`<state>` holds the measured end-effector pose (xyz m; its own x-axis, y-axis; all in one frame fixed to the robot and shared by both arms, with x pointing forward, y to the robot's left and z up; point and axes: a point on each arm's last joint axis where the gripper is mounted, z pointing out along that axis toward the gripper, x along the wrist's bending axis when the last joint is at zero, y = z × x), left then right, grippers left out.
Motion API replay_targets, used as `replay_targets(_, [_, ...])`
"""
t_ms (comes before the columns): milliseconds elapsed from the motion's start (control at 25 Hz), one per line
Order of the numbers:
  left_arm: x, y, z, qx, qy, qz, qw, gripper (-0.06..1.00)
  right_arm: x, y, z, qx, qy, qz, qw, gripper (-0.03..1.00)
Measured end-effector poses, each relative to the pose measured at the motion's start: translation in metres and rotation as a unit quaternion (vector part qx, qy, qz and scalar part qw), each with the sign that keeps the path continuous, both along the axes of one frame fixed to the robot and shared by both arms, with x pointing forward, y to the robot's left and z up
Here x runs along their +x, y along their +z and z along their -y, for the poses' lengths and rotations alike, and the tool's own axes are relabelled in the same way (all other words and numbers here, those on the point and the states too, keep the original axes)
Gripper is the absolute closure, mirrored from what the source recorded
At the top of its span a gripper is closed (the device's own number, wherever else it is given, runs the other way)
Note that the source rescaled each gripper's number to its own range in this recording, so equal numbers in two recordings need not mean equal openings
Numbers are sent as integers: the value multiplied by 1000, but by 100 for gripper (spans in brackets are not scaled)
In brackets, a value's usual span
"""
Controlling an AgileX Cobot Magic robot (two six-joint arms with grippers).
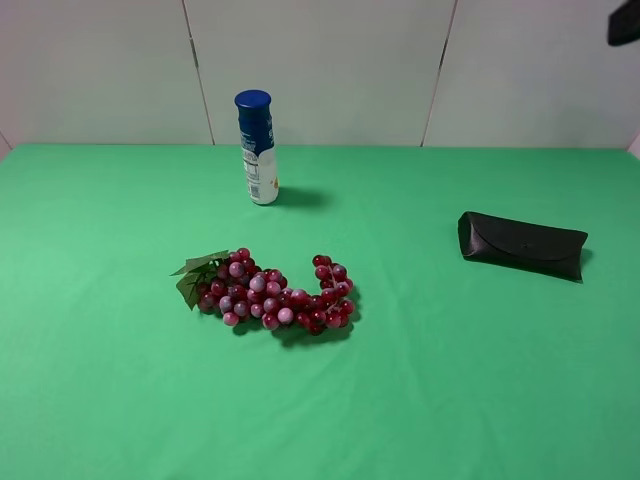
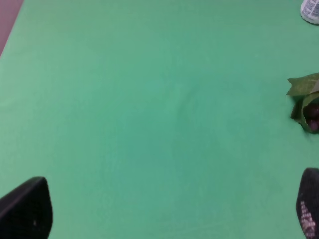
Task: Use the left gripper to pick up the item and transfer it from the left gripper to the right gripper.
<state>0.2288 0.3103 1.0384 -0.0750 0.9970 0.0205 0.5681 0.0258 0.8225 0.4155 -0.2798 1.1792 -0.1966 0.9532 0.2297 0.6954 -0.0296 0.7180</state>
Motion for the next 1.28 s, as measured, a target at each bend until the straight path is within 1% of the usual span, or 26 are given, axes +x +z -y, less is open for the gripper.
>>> replay_targets(240, [0, 0, 0, 0, 0, 0, 1000, -2, -36, -7, 2, -19, -18, -11, 1000, -3])
replay_targets(480, [0, 0, 0, 0, 0, 0, 1000, -2, -71, -23, 0, -18, -24, -5, 1000, -3])
replay_targets(640, [0, 0, 0, 0, 0, 0, 1000, -2, -92, -36, -2, -21, -21, -10, 999, -3])
replay_targets(720, [0, 0, 0, 0, 0, 0, 1000, -2, -102, -44, -1, -30, -23, -17, 999, -3])
replay_targets(960, [0, 0, 0, 0, 0, 0, 1000, -2, -125, -74, 4, -67, -39, -13, 997, -3])
replay_targets(1080, [0, 0, 0, 0, 0, 0, 1000, -2, -135, -92, 5, -76, -48, 7, 996, -3])
replay_targets(1280, [0, 0, 0, 0, 0, 0, 1000, -2, -158, -117, 6, -86, -64, 69, 992, -3])
